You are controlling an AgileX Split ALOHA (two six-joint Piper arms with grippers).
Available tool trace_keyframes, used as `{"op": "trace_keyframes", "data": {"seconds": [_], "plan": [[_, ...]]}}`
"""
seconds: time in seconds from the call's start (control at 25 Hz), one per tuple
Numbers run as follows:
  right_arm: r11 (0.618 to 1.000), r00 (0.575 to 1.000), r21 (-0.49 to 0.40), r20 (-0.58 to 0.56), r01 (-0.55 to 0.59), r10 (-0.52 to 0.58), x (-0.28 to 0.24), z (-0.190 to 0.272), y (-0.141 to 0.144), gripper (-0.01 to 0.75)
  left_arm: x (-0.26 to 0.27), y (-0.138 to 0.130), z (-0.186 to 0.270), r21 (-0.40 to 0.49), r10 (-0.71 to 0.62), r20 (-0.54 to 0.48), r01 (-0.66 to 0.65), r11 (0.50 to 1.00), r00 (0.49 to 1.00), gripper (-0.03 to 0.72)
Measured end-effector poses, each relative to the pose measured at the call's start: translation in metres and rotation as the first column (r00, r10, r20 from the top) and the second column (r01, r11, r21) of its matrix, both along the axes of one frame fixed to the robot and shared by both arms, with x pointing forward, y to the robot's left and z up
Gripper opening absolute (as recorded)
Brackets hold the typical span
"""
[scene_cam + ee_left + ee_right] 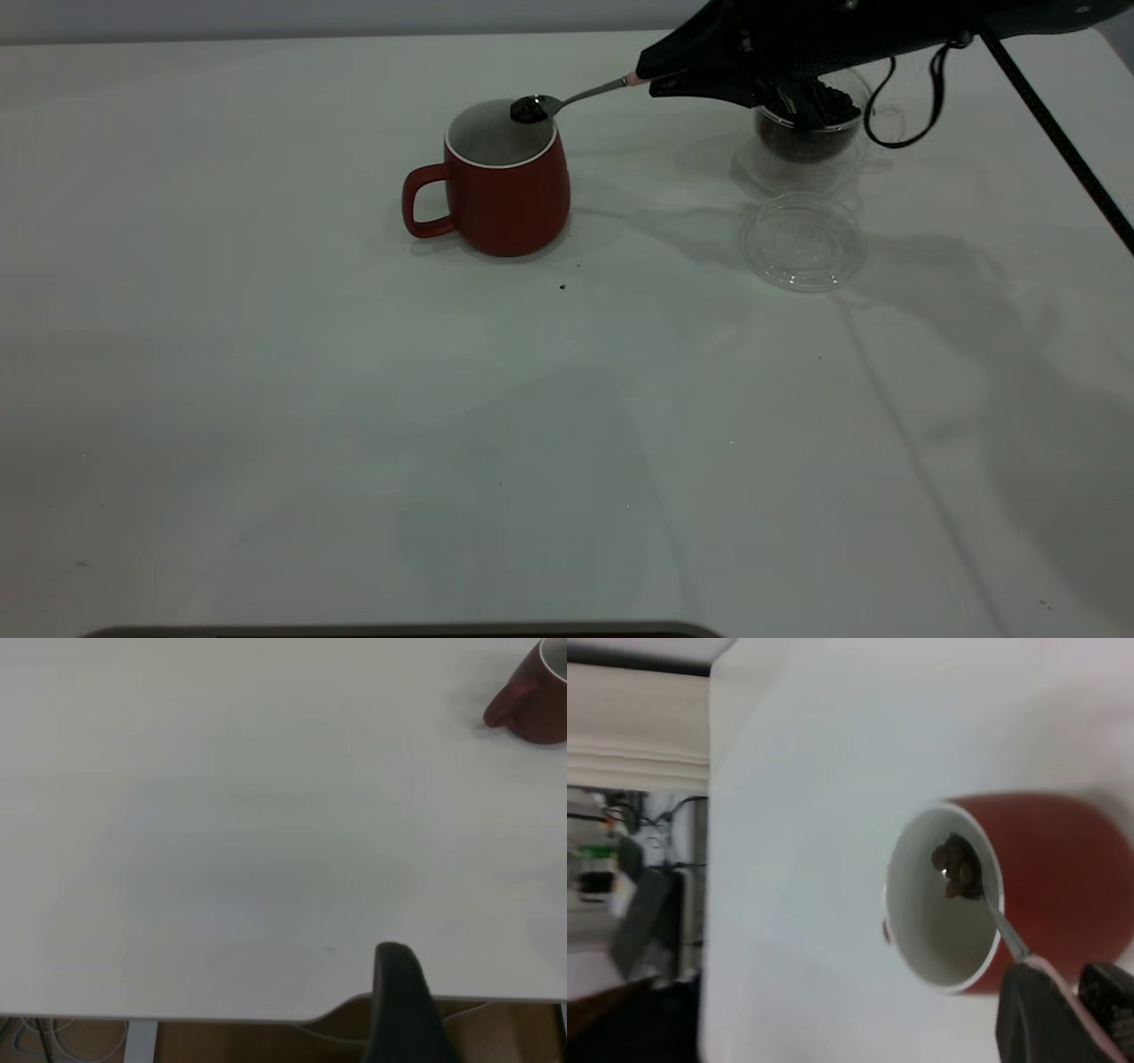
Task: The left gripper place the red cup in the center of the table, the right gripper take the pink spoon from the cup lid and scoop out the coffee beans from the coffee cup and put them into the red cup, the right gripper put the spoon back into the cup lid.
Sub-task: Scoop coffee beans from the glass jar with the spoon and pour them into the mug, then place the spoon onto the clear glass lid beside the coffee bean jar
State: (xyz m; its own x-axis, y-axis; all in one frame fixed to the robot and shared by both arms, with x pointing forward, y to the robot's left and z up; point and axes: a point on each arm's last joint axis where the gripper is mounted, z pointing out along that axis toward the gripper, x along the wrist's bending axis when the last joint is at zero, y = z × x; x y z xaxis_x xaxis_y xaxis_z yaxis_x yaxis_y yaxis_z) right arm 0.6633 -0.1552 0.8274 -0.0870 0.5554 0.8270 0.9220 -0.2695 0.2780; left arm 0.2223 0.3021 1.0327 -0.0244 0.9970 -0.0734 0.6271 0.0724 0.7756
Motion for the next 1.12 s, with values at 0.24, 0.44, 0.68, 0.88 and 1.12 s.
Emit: {"op": "trace_keyframes", "data": {"seconds": [0.24,0.44,0.68,0.88,1.12], "plan": [[0.972,0.942,-0.178,0.271,-0.155,0.2,-0.001,-0.001,0.004,0.092,0.0,0.0,0.0,0.0,0.0,0.0,0.0,1.0,1.0,0.493],[0.944,0.878,-0.254,0.376,-0.209,0.295,-0.001,0.002,0.005,0.092,0.0,0.0,0.0,0.0,0.0,0.0,0.0,1.0,1.0,0.493],[0.934,0.833,-0.26,0.437,-0.244,0.339,0.0,0.043,-0.002,0.092,0.0,0.0,0.0,0.0,0.0,0.0,0.0,1.0,1.0,0.493],[0.912,0.823,-0.205,0.394,-0.355,0.409,-0.008,0.078,-0.05,0.092,0.0,0.0,0.0,0.0,0.0,0.0,0.0,1.0,1.0,0.493],[0.942,0.935,-0.151,0.15,-0.299,0.321,-0.018,0.068,-0.145,0.092,0.0,0.0,0.0,0.0,0.0,0.0,0.0,1.0,1.0,0.493]]}}
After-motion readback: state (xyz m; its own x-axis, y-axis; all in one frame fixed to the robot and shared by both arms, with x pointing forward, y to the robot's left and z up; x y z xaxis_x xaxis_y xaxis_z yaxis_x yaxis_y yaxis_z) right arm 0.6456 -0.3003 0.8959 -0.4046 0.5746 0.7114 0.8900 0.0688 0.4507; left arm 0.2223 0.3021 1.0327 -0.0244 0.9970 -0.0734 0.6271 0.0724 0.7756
